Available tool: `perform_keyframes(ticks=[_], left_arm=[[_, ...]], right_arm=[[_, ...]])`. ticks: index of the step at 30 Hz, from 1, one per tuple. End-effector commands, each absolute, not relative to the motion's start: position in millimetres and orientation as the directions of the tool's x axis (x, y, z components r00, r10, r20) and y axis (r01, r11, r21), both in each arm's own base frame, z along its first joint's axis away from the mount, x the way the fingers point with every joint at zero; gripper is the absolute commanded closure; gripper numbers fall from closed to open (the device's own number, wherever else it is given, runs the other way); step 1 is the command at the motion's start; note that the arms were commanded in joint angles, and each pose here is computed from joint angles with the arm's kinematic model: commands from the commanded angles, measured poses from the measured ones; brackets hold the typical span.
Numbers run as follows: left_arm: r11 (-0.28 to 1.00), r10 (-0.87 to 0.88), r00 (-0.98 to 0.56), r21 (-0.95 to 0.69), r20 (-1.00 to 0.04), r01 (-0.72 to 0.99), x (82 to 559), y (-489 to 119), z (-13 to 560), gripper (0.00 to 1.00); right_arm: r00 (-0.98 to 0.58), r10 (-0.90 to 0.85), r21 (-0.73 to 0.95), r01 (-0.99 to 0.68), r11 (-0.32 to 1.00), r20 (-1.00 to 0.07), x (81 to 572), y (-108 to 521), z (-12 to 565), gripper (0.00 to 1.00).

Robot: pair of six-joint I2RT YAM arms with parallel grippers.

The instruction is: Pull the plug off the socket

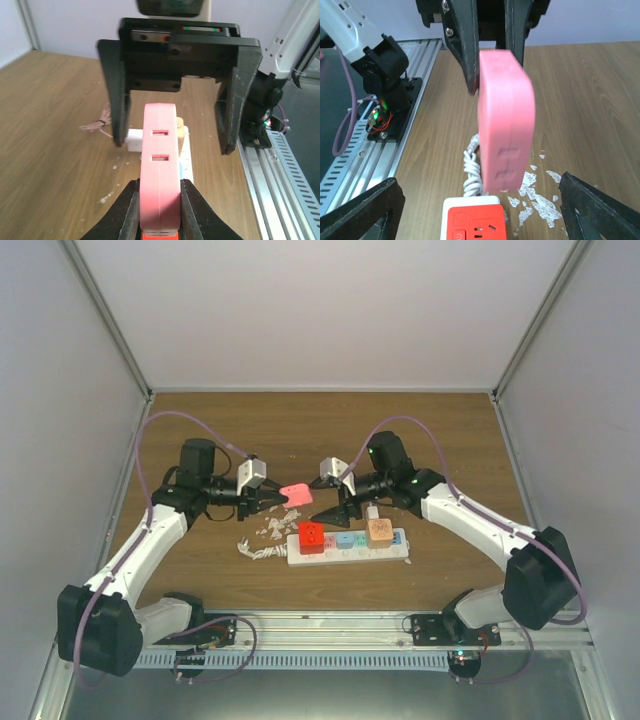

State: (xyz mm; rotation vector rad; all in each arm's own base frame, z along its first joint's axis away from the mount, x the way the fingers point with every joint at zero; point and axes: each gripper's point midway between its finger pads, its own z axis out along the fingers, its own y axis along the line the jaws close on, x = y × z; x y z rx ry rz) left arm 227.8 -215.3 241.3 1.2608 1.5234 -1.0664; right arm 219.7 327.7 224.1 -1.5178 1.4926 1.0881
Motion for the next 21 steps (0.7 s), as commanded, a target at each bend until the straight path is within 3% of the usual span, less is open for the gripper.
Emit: perform_keyframes(ticks=[1, 8, 11, 15, 21], left_arm=[[0.126, 0.152, -0.064, -0.044, -0.986, 0.991, 235.4, -198.3, 284.4, 1.0], [0.209, 0.088, -0.052, -0.033, -0.995, 0.977, 251.0, -180.1, 320.5, 1.0], [0.226, 0.078, -0.044, -0.026, -0.996, 0.974, 251.8, -179.6, 329.3, 1.0], [0.235, 0.068, -0.029, -0.012, -0.997, 0.972, 248.2, -180.2, 337.3, 1.0], [0.228, 0.064, -0.002, 0.012, -0.998, 0.974, 244.1, -182.2, 343.4, 1.0]], right_arm=[[-0.006, -0.343, 0.004, -1.0, 0.005, -0.939, 232.1, 321.0, 251.6, 0.13], [-0.111, -0.3, 0.128, -0.991, -0.037, -0.947, 233.7, 321.0, 271.3, 0.11], [-0.165, -0.279, 0.197, -0.976, -0.093, -0.946, 227.1, 324.7, 278.7, 0.1], [-0.255, -0.247, 0.311, -0.923, -0.227, -0.935, 207.4, 328.7, 286.2, 0.01], [-0.288, -0.249, 0.358, -0.881, -0.31, -0.925, 193.8, 339.3, 290.2, 0.0]])
